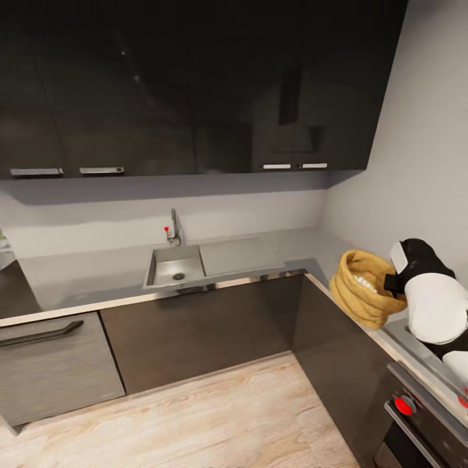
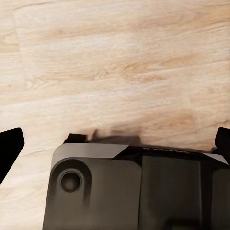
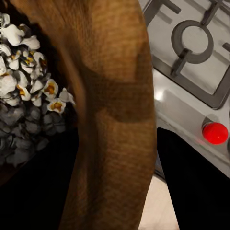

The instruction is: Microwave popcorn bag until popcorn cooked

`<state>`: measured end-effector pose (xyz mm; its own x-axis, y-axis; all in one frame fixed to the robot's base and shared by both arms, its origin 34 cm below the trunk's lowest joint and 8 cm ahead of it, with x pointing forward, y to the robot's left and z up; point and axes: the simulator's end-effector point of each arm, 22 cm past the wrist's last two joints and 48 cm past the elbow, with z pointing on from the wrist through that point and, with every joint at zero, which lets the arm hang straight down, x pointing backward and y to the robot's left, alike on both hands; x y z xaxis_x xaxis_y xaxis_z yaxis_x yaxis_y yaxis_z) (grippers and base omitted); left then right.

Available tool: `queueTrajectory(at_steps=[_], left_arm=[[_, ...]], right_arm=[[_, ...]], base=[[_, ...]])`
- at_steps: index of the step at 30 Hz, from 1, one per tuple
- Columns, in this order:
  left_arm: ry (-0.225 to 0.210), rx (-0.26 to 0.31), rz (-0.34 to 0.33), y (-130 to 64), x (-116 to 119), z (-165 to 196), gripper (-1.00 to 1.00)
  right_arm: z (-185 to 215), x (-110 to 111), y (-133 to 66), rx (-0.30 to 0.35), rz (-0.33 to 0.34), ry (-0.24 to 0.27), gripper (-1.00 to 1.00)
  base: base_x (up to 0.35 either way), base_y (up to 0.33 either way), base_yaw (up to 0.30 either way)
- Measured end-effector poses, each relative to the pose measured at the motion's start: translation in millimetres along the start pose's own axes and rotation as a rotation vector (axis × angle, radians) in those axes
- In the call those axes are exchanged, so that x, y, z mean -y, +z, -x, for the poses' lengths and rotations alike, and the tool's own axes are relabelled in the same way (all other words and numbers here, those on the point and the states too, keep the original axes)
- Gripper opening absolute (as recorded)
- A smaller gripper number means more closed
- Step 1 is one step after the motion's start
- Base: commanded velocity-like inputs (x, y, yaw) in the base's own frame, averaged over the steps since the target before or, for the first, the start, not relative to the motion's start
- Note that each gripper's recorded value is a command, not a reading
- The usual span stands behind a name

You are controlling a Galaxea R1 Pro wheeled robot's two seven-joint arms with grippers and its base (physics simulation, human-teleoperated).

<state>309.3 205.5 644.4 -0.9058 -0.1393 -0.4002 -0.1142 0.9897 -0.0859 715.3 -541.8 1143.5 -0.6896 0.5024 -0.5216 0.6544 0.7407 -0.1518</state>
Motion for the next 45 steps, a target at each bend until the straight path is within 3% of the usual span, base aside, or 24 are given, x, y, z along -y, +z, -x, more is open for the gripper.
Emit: queueTrajectory(at_steps=[6,9,14,22,28,31,35,39,45], left_arm=[[0.000,0.000,0.001,0.1,-0.7,0.2,1.00],[0.000,0.000,0.001,0.2,-0.7,0.2,1.00],[0.000,0.000,0.001,0.2,-0.8,0.2,1.00],[0.003,0.000,0.000,0.0,-0.3,0.1,1.00],[0.004,0.000,0.000,0.0,-0.4,0.1,1.00],[0.003,0.000,-0.001,0.0,0.1,0.1,1.00],[0.003,0.000,-0.001,0.0,0.2,0.0,1.00],[0.003,0.000,-0.001,0.0,0.7,0.0,1.00],[0.004,0.000,-0.002,0.0,0.7,0.0,1.00]], right_arm=[[-6.5,-7.8,0.4,-0.002,-0.016,-0.025,-1.00],[-6.2,-1.7,-1.1,0.000,-0.053,-0.027,-1.00],[-5.9,-1.0,-1.9,0.000,-0.060,-0.026,-1.00],[-15.9,-34.0,-8.7,-0.002,-0.025,-0.062,-1.00],[-16.0,-38.7,-11.8,0.002,-0.026,-0.071,-1.00],[-12.9,-33.1,-14.1,0.008,-0.049,-0.067,-1.00],[1.1,-4.4,-29.5,0.049,-0.172,-0.028,-1.00],[-0.3,6.8,-32.4,0.051,-0.233,-0.025,-1.00],[-1.3,12.5,-32.9,0.048,-0.257,-0.022,-1.00]], base=[[-0.046,0.079,-0.148],[-0.165,0.282,-0.254],[-0.185,0.304,-0.049],[-0.052,0.085,-0.114],[0.000,0.001,-0.295],[0.000,0.000,-0.300],[0.000,0.000,-0.300],[0.000,0.000,-0.300],[0.000,0.000,-0.300]])
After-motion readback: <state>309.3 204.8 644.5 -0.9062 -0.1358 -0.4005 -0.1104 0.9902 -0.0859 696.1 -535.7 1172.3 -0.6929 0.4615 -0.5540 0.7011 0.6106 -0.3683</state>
